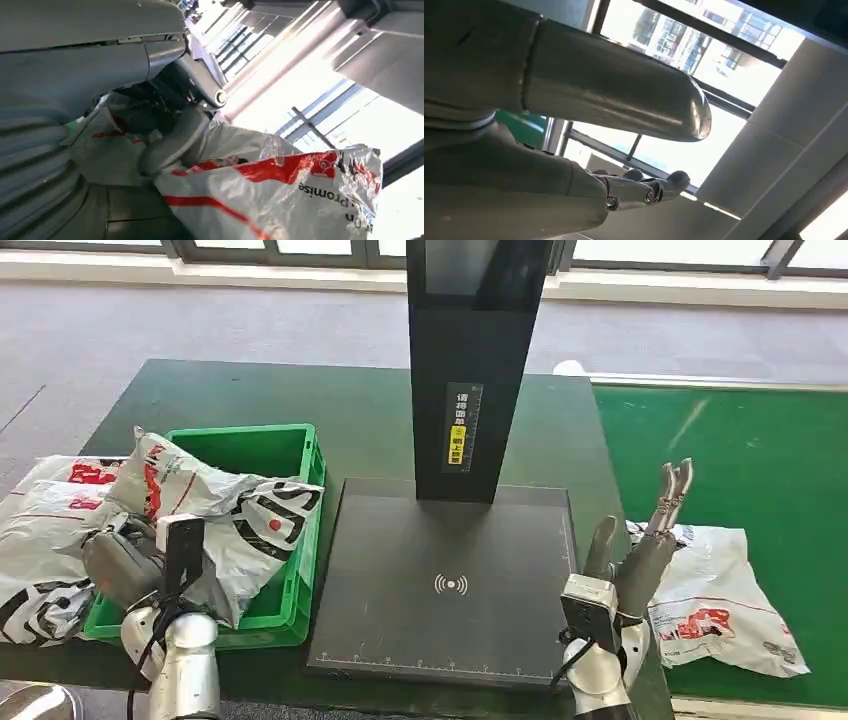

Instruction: Moved the parcel from conveyor to table for the left to box.

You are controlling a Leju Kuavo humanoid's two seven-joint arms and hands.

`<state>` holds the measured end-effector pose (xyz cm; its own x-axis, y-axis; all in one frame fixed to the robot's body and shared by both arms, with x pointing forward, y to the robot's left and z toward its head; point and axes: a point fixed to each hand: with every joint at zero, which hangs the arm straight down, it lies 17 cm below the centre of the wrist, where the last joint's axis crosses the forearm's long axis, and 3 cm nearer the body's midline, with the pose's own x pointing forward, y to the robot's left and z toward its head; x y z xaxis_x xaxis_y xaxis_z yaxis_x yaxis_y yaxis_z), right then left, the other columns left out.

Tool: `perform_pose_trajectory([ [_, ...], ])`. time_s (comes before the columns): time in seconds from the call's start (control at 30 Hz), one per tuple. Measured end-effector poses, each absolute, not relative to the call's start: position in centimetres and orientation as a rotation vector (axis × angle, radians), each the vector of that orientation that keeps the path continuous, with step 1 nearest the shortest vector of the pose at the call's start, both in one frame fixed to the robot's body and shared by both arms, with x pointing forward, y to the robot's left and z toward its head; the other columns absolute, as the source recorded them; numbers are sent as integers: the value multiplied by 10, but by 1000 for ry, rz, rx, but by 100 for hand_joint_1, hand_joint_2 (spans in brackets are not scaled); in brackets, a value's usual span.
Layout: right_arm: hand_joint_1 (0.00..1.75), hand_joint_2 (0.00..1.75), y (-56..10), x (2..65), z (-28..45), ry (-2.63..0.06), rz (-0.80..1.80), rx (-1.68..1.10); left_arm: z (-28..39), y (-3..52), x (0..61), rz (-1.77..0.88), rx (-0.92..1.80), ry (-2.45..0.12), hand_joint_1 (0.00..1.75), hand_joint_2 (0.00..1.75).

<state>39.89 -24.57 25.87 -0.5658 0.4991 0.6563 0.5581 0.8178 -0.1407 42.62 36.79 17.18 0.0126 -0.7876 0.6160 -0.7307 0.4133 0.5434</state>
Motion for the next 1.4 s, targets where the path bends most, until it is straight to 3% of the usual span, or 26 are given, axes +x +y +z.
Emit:
perform_pose_trajectory([
  [0.8,0,0,-246,394,257,-2279,-101,-777,143,364,450,-109,1291,-1553,0,175],
  [0.83,0,0,-246,394,257,-2279,-101,-777,141,363,451,-113,1290,-1543,0,0],
  [1.4,0,0,-246,392,254,-2273,-97,-779,163,359,447,-98,1313,-1582,0,0],
])
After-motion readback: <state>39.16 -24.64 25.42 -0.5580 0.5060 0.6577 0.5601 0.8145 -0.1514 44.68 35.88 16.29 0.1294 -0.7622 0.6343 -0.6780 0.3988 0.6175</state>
